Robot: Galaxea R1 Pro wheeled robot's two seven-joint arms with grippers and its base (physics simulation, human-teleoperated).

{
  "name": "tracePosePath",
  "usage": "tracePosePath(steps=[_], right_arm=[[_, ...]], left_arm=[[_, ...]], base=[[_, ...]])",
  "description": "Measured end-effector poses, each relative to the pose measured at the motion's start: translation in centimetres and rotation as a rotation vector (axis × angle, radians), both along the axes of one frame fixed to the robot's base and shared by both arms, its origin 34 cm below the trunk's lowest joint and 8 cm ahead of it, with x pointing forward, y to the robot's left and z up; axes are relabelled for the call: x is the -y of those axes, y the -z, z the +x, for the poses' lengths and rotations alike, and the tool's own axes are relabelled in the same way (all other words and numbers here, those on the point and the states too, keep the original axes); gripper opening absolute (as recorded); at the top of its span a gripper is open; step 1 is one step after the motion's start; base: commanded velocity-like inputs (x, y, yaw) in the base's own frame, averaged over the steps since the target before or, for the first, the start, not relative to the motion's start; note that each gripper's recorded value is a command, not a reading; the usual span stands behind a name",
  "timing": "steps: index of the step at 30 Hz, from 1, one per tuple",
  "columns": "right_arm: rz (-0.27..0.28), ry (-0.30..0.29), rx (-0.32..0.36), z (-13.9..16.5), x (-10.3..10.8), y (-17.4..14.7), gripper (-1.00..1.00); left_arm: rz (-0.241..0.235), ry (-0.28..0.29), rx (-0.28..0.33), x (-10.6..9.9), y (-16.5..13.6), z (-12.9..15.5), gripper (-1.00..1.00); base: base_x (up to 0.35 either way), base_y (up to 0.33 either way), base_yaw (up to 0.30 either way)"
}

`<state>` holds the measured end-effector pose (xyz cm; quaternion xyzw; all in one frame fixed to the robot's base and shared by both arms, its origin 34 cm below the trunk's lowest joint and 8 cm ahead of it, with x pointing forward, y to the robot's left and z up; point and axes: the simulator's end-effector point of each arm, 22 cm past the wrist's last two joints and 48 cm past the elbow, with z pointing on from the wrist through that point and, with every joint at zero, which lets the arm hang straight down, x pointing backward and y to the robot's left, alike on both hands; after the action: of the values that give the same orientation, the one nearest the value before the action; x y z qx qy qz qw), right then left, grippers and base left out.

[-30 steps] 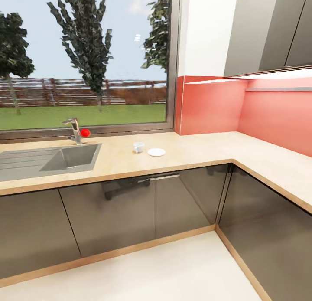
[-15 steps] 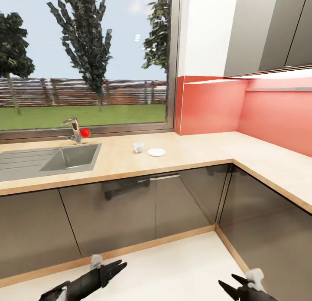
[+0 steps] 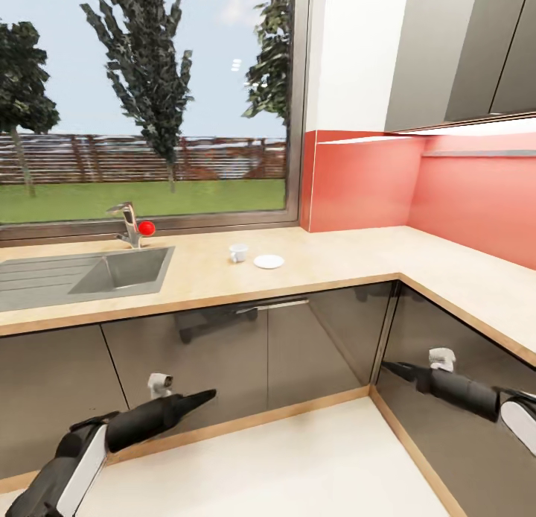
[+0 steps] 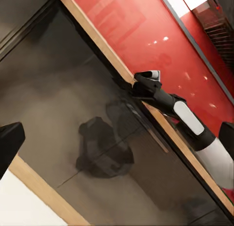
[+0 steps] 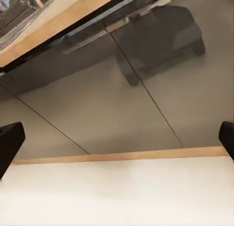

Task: Set up a coffee station on the kitchen countertop: keep the coffee maker on the countertop, move the bottle of coffee from the kitchen shelf to the counter next to the coffee maker, place a paper coffee filter on top of the coffee maker, put the saucer next to the coffee maker with the coffee cup on the saucer, and place the electric kettle next to the coffee maker.

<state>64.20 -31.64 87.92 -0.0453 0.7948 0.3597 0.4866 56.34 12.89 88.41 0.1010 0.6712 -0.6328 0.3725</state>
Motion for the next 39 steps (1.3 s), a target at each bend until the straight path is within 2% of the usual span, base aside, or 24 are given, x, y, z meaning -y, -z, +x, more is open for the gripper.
tracePosePath(steps=[5,7,9,10,13,16,18,20,22,26,30,35,39], right_arm=[[0.012,-0.026,0.045,2.9,-0.3,-6.4,1.0],[0.013,-0.034,0.063,3.7,-0.4,-8.2,1.0],[0.02,-0.052,0.087,4.9,-0.8,-11.8,1.0],[0.027,-0.074,0.094,5.6,-1.3,-14.7,1.0],[0.027,-0.079,0.106,6.8,-1.8,-17.8,1.0],[0.029,-0.038,0.102,9.1,-3.0,-20.2,1.0],[0.032,-0.006,0.107,10.8,-3.8,-21.9,1.0],[0.042,0.029,0.094,12.5,-4.0,-23.3,1.0],[0.066,0.041,0.09,14.0,-4.8,-25.3,1.0],[0.108,0.043,0.047,15.4,-6.0,-25.3,1.0],[0.128,0.073,-0.03,16.3,-4.9,-22.5,1.0],[0.143,0.084,-0.069,16.7,-4.6,-21.1,1.0],[0.151,0.083,-0.081,16.7,-4.7,-20.7,1.0]], left_arm=[[-0.033,-0.028,0.024,-2.4,-5.1,0.3,1.0],[-0.042,-0.037,0.024,-3.1,-6.1,0.3,1.0],[-0.058,-0.047,0.029,-3.6,-7.4,0.4,1.0],[-0.069,-0.049,0.066,-3.9,-9.6,1.3,1.0],[-0.081,-0.05,0.125,-4.1,-12.6,2.8,1.0],[-0.118,-0.053,0.148,-4.4,-15.2,5.4,1.0],[-0.156,-0.054,0.136,-4.4,-16.4,7.6,1.0],[-0.197,-0.061,0.085,-3.9,-17.0,10.7,1.0],[-0.201,-0.091,0.001,-3.0,-16.4,14.1,1.0],[-0.221,-0.148,-0.08,-2.6,-15.7,16.9,1.0],[-0.257,-0.182,-0.075,-3.8,-16.3,17.4,1.0],[-0.276,-0.197,-0.075,-4.3,-16.5,17.5,1.0],[-0.283,-0.192,-0.078,-4.0,-16.6,17.5,1.0]], base=[[0.0,0.0,0.0],[0.0,0.0,0.0],[0.0,0.0,0.0],[0.0,0.0,0.0],[0.0,0.0,0.0],[0.0,0.0,0.0],[0.0,0.0,0.0],[0.0,0.0,0.0],[0.0,0.0,0.0],[0.0,0.0,0.0],[0.057,-0.045,0.0],[0.199,-0.182,0.0],[0.161,-0.171,0.129]])
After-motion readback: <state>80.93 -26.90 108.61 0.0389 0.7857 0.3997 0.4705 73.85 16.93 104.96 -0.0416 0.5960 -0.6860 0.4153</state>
